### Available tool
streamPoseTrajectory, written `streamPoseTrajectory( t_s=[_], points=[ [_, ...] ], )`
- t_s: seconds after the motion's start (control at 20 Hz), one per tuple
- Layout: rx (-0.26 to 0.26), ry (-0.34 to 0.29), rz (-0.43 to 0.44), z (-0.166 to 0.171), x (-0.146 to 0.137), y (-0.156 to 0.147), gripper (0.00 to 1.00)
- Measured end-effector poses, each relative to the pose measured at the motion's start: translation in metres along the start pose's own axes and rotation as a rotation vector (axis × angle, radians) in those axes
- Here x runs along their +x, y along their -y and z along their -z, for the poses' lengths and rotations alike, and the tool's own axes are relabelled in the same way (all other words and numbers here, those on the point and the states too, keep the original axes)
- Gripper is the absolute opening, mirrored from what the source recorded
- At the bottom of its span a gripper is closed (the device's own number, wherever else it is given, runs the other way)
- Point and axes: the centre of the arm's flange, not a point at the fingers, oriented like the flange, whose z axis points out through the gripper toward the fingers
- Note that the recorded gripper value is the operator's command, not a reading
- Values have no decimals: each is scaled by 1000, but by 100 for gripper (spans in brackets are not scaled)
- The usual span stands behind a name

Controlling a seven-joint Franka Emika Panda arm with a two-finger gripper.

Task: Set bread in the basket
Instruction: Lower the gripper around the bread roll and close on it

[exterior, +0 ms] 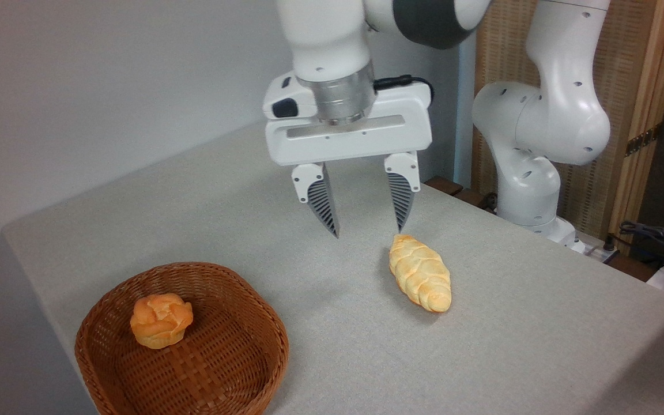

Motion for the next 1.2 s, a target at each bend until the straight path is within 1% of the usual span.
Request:
streamPoseTrajectory(
  t_s=[0.1, 0.2, 0.35, 0.45, 0.5, 0.65, 0.9, 1.2],
  points=[
    [10, 4, -2, -10, -13, 2, 100],
    [44, 15, -10, -23, -25, 6, 100],
    [61, 22, -16, -43, -32, 7, 100],
    [94, 44, -26, -59, -35, 10, 100],
    [103, 51, -30, -66, -36, 11, 100],
    [108, 60, -39, -84, -38, 11, 100],
    [108, 78, -56, -93, -41, 11, 100],
    [107, 57, -64, -105, -41, 11, 100]
  ],
)
